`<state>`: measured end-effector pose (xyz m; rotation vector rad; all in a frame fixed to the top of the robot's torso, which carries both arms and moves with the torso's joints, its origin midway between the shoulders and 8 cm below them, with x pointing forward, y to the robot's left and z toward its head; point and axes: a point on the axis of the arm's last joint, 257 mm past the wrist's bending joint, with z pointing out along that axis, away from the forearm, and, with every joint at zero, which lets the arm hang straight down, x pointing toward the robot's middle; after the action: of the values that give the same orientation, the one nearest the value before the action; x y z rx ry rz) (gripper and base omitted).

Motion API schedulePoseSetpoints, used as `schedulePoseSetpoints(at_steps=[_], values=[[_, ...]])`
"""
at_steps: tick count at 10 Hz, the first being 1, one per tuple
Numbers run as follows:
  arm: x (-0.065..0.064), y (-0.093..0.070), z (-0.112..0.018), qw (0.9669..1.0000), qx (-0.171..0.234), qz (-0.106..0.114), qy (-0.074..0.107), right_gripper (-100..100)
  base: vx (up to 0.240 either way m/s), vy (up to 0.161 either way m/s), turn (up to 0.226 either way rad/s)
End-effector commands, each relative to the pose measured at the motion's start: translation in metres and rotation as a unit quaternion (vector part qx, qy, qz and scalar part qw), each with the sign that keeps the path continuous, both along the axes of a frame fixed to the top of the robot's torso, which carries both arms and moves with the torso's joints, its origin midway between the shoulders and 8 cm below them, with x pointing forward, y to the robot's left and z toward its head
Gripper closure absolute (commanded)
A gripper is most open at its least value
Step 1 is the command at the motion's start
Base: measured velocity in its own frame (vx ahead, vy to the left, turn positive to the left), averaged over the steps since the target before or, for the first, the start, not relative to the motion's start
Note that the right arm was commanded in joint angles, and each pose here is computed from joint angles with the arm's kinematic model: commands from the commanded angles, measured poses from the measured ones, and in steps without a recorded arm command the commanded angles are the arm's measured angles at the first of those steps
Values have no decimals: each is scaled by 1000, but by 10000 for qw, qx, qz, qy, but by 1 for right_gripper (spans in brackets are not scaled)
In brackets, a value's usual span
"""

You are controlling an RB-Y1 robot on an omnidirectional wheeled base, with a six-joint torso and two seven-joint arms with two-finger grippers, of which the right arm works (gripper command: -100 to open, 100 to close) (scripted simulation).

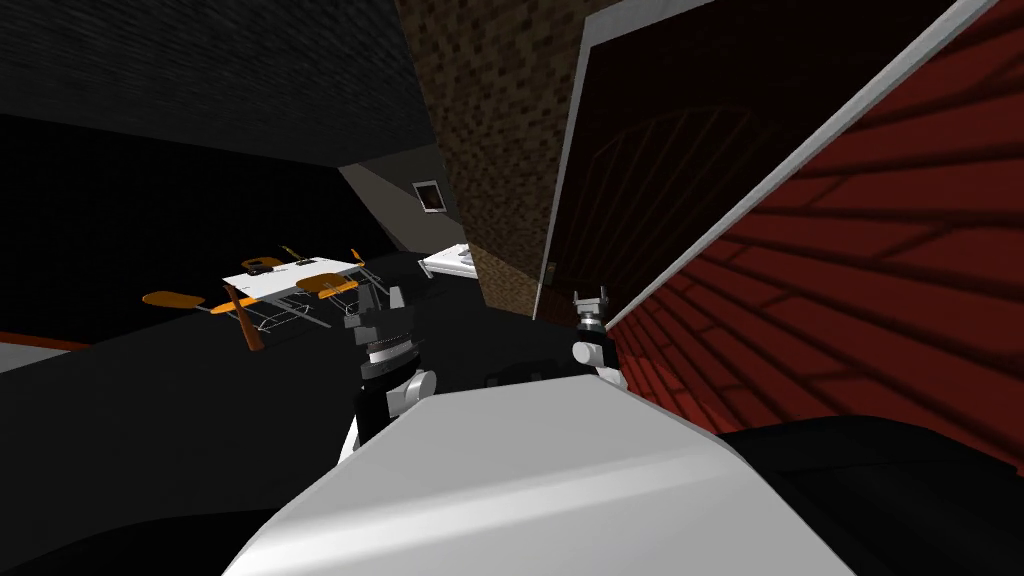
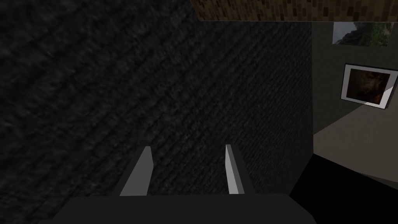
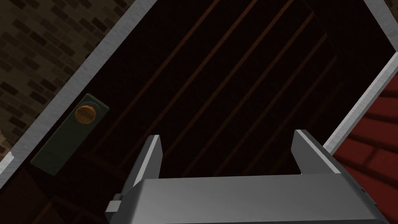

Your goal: Pull the door open

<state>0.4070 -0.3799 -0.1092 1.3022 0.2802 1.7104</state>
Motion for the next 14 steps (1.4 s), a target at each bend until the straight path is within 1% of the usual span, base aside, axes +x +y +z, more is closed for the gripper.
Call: schedulePoseSetpoints(at_steps=[1, 3, 5, 7, 9, 11, 13, 14], values=[[1, -8, -9, 9997, 262, 11, 6, -100, 83, -22, 110], [2, -16, -21, 9983, 575, 16, 14, -100, 94, -18, 118], [3, -23, -34, 9961, 885, 11, 17, -100, 94, -25, 102], [3, -31, -46, 9929, 1193, -1, 16, -100, 105, -35, 101], [3, -38, -59, 9888, 1495, -22, 11, -100, 81, -28, 115], [3, -45, -71, 9839, 1787, -50, 0, -100, 100, -40, 98], [2, -51, -83, 9781, 2077, -85, -14, -100, 96, -28, 97], [1, -57, -95, 9720, 2345, -123, -31, -100, 131, -48, 152]])
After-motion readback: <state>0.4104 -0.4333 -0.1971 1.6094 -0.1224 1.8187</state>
